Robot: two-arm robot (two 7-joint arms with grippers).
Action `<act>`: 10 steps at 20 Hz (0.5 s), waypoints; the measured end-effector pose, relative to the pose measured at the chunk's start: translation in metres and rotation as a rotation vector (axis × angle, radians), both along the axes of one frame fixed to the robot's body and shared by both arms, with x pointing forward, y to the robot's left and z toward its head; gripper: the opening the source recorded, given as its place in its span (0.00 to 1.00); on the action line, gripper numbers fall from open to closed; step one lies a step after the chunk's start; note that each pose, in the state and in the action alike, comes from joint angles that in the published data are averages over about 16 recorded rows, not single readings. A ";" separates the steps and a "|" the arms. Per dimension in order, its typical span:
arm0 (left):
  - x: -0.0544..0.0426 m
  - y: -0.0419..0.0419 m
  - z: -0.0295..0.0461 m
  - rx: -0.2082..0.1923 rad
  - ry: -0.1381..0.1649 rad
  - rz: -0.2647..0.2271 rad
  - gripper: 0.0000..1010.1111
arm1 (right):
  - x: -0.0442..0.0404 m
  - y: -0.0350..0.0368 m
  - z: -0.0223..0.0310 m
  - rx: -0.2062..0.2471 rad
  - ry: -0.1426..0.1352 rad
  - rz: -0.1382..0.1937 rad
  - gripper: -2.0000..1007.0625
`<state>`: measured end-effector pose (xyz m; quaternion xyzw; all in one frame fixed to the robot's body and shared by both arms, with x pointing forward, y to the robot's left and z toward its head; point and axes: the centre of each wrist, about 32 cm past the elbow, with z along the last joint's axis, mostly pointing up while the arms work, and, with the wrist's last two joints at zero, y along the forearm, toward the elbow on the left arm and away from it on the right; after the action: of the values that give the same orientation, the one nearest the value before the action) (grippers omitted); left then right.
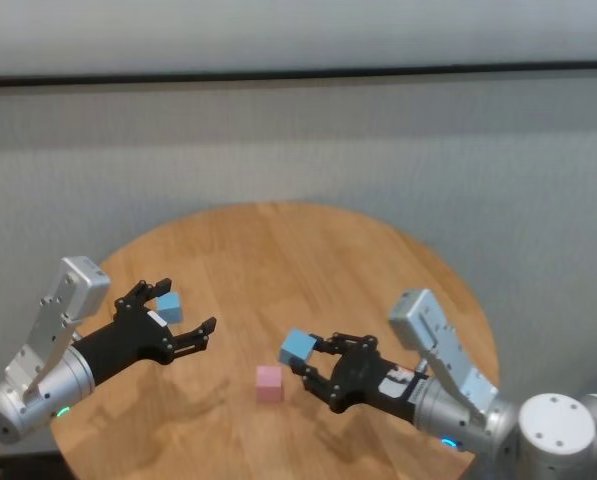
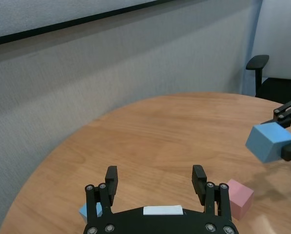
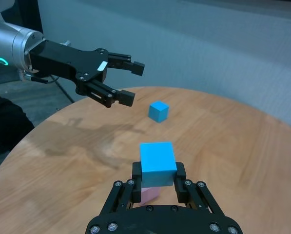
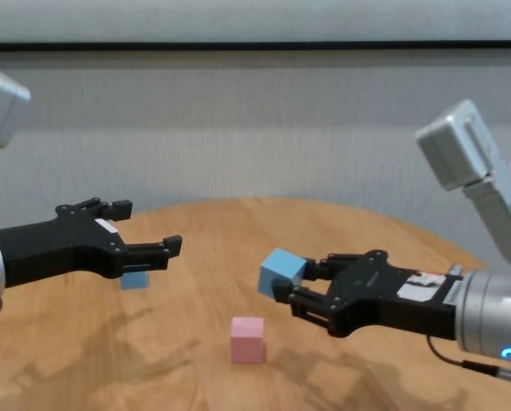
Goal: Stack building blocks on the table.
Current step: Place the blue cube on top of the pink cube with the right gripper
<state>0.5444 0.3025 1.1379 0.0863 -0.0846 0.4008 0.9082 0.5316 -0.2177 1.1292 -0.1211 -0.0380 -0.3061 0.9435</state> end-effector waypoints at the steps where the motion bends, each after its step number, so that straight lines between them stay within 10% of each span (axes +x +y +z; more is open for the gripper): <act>1: 0.0000 0.0000 0.0000 0.000 0.000 0.000 0.99 | 0.0003 0.0020 -0.0008 -0.002 0.001 0.003 0.37; 10: 0.0000 0.0000 0.0000 0.000 0.000 0.000 0.99 | 0.0009 0.0130 -0.0080 -0.022 0.016 0.021 0.37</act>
<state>0.5444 0.3025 1.1379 0.0863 -0.0846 0.4008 0.9082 0.5325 -0.2047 1.1211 -0.1334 -0.0352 -0.2949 0.9455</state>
